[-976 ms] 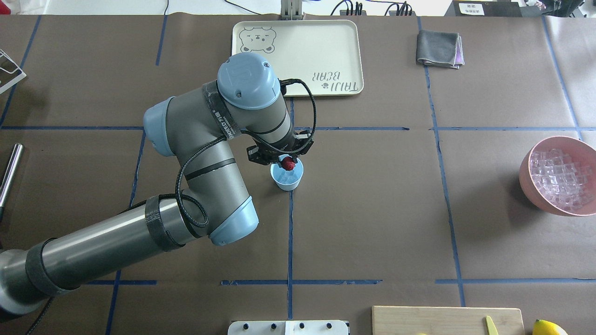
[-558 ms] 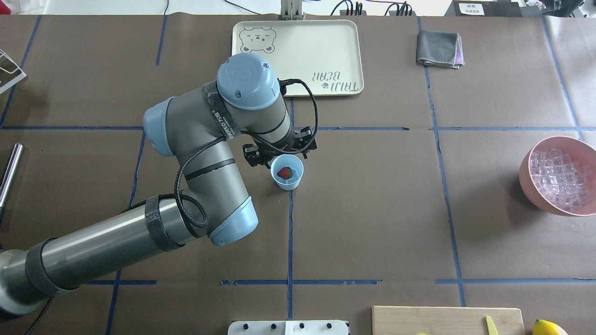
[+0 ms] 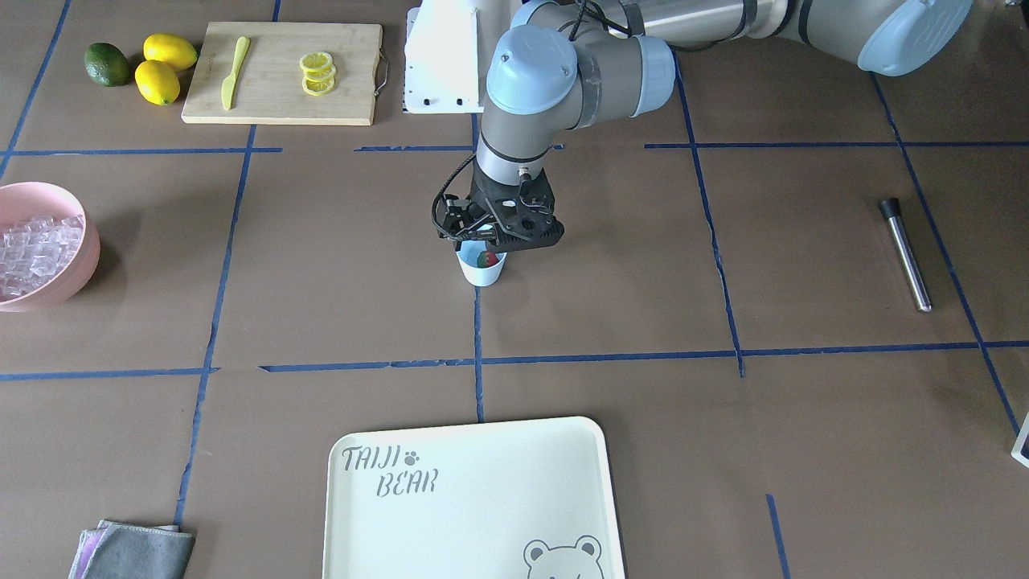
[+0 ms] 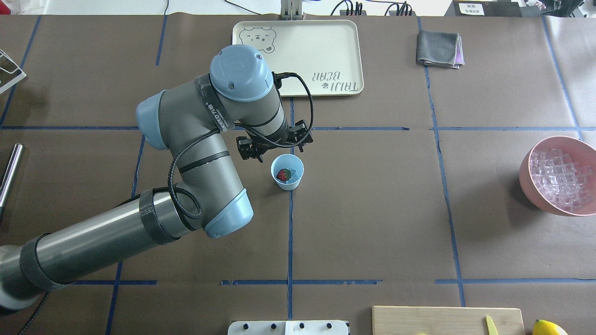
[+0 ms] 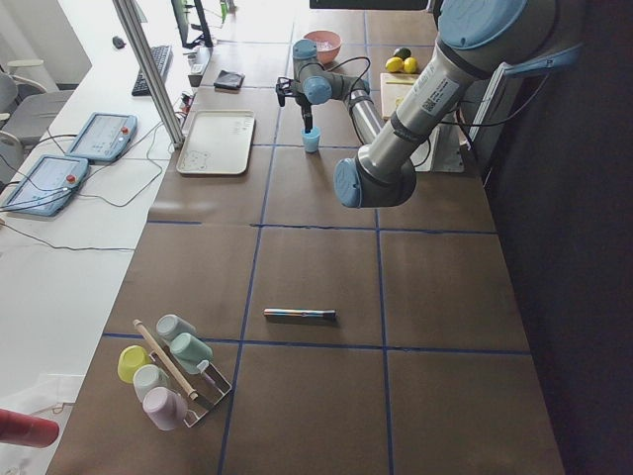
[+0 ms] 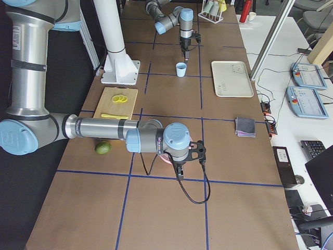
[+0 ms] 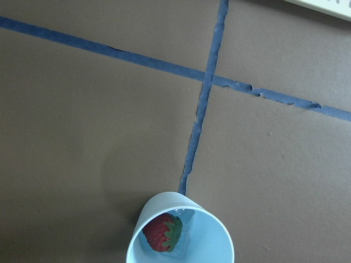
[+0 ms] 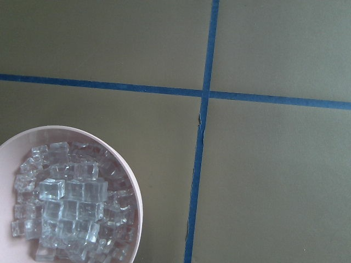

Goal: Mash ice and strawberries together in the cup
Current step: 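Withdraw the empty left gripper back toward the metal muddler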

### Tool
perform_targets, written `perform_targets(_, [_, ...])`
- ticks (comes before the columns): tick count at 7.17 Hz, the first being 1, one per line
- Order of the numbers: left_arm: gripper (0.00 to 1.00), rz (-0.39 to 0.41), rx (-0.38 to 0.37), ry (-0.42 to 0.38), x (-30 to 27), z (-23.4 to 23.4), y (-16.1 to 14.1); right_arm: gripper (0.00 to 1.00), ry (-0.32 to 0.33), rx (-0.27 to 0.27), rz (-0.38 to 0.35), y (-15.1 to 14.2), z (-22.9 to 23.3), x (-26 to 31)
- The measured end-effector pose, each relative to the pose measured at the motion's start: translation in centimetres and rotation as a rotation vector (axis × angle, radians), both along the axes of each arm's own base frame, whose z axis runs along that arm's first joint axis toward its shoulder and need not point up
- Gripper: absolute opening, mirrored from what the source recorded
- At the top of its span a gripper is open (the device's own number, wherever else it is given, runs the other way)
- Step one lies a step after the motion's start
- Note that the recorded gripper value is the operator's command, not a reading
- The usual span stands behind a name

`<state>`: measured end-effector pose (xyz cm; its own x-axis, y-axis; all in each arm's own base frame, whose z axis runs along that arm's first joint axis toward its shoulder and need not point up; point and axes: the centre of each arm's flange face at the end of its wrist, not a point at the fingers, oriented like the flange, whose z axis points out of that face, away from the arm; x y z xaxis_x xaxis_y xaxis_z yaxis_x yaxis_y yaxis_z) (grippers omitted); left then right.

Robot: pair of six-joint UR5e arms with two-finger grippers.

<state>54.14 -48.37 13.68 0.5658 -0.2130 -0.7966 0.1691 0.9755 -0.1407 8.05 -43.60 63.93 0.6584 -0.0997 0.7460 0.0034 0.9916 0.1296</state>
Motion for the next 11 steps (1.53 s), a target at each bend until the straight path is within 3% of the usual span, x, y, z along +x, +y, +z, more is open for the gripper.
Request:
perform_targets(3, [1.00, 0.039, 0.047, -0.101, -6.5, 2.2, -1.4, 0.99, 0.047, -0.029, 0.000, -0.6, 0.2, 0.3])
perform_targets(5, [1.00, 0.116, 0.074, -0.131, -13.7, 6.1, -1.0, 0.99, 0.051, -0.058, 0.000, -0.5, 0.6, 0.3])
perform_targets(9, [1.00, 0.276, 0.203, -0.249, -29.3, 19.5, -2.4, 0.99, 0.044, -0.079, 0.001, -0.1, 1.6, 0.3])
perform_targets(11, [1.00, 0.319, 0.215, -0.244, -38.7, 26.4, -2.8, 0.99, 0.047, -0.077, 0.001, -0.2, 1.5, 0.3])
